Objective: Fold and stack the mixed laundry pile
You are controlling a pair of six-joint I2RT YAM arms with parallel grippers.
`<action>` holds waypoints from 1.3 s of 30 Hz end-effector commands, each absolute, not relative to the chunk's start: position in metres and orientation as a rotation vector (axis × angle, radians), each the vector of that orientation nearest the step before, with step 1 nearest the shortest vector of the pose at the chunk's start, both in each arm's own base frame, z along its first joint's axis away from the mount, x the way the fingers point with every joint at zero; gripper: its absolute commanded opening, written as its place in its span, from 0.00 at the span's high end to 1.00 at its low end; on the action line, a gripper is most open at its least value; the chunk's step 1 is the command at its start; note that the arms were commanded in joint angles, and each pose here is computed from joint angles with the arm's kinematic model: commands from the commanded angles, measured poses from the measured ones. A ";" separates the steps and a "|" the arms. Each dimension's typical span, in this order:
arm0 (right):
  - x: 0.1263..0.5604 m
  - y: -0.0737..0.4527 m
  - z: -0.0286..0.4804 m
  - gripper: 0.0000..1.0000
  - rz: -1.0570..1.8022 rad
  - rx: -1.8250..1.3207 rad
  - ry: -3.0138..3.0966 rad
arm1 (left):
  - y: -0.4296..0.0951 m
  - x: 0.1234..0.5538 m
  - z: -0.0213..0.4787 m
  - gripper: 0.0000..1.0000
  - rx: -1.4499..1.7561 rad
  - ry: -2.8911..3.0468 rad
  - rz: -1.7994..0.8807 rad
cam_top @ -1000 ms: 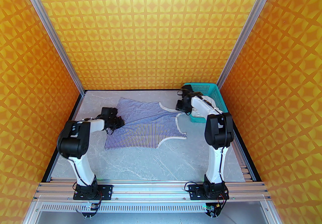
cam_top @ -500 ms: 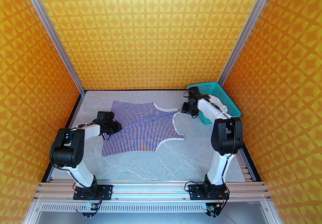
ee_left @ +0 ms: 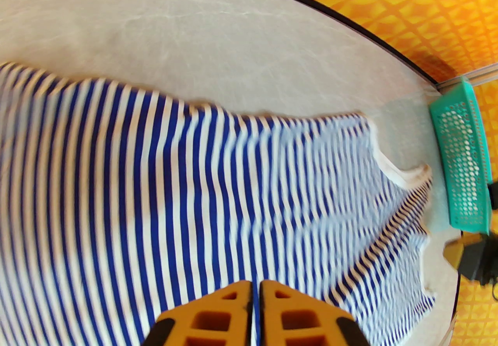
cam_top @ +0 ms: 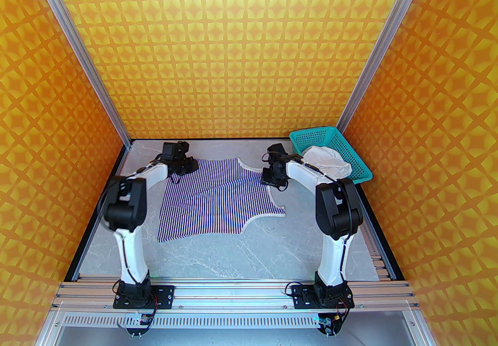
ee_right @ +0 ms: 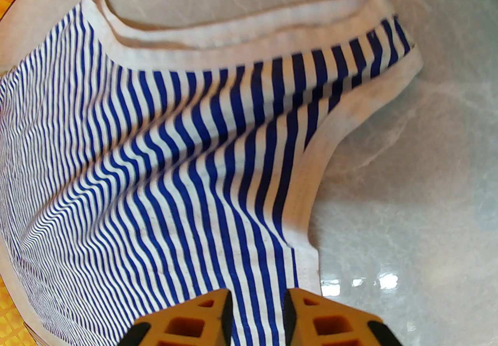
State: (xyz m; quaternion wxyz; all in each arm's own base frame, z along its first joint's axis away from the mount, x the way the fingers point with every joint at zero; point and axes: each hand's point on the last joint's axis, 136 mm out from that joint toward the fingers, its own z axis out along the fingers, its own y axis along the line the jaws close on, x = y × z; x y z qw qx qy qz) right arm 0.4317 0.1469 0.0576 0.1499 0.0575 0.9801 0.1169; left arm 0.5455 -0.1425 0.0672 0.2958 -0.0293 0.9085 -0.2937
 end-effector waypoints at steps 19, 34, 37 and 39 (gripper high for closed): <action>0.323 0.064 0.043 0.63 -0.206 0.180 2.937 | -0.139 0.576 0.068 0.80 -0.136 2.399 -0.855; 0.238 0.208 0.077 0.52 0.781 0.261 2.899 | -0.073 0.353 0.095 0.59 -0.362 2.575 -0.480; 0.221 0.240 0.066 0.50 0.977 0.362 2.894 | -0.043 0.300 0.084 0.55 -0.507 2.629 -0.314; 0.216 0.250 0.056 0.50 1.061 0.473 2.890 | -0.030 0.275 0.078 0.47 -0.623 2.627 -0.271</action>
